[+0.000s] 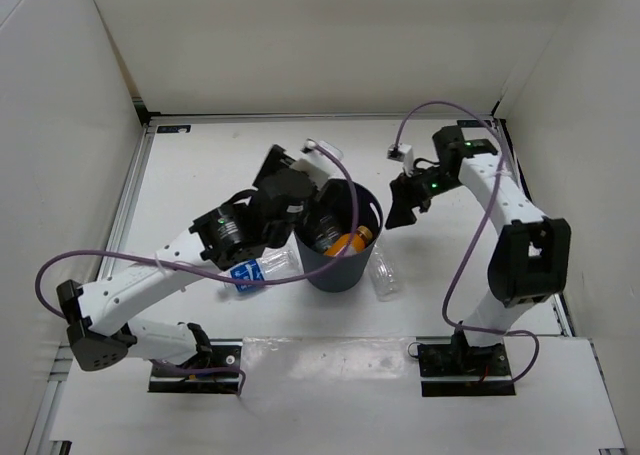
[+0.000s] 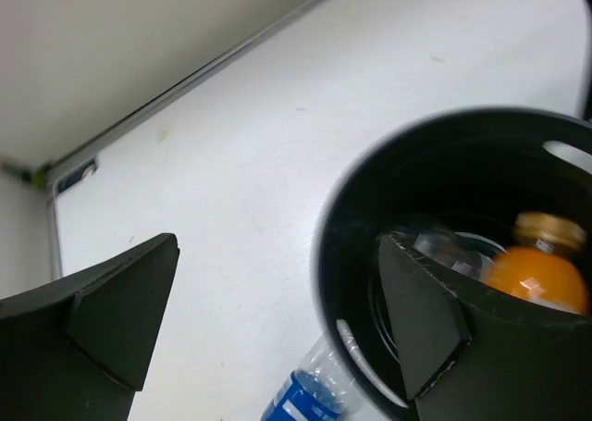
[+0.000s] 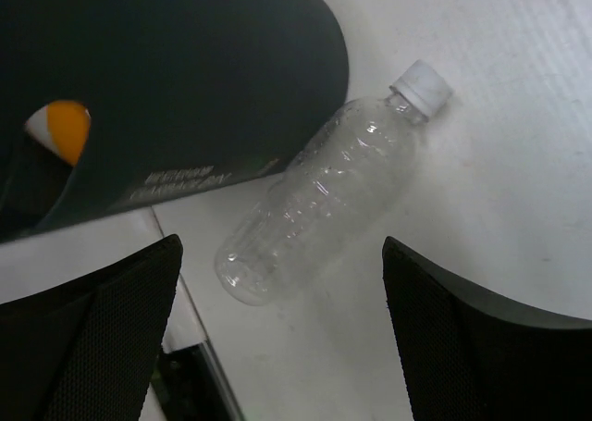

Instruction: Put the plastic bottles in the bin

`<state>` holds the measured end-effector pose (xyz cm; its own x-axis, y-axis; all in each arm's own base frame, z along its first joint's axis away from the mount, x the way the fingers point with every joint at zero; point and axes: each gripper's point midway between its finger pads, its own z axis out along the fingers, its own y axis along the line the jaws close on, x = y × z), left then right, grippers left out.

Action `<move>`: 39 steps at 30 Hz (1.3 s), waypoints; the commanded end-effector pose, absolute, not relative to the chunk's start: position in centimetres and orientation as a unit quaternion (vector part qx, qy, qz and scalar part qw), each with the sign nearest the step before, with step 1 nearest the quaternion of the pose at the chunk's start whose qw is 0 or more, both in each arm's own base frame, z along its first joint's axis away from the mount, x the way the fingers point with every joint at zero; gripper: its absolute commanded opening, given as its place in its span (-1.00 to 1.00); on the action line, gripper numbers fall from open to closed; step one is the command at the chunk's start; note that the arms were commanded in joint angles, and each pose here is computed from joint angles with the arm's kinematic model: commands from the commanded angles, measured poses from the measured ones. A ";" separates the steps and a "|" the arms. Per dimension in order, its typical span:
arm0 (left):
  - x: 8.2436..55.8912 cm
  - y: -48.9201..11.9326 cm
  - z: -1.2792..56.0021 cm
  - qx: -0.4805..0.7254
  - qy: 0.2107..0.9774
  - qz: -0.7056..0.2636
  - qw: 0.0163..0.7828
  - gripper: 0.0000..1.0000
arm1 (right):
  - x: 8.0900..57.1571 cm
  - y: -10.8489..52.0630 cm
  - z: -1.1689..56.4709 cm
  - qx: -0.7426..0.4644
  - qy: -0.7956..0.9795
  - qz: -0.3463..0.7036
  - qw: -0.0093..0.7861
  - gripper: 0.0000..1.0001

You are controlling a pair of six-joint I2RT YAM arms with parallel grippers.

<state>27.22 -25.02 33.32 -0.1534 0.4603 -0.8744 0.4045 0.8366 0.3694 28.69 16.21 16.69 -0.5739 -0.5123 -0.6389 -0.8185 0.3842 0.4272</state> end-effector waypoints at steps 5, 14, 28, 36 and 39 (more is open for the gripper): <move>26.9 -12.9 34.3 0.027 0.813 0.072 0.577 1.00 | 28.8 19.3 14.0 -0.348 0.845 0.381 0.143 0.80; 22.5 -5.9 29.6 -0.113 0.844 0.074 0.519 1.00 | 28.7 19.6 9.0 -0.303 0.897 0.313 0.071 0.80; 20.9 -5.0 27.6 -0.135 0.859 0.074 0.489 1.00 | 29.7 18.7 4.8 -0.284 0.931 0.228 -0.014 0.35; 22.2 -6.3 26.3 -0.121 0.860 0.078 0.489 1.00 | 29.7 17.4 6.5 -0.267 0.942 0.204 0.002 -0.53; 23.0 -7.4 24.8 -0.101 0.870 0.086 0.474 1.00 | 31.2 15.5 8.7 -0.240 0.948 0.207 0.033 -0.72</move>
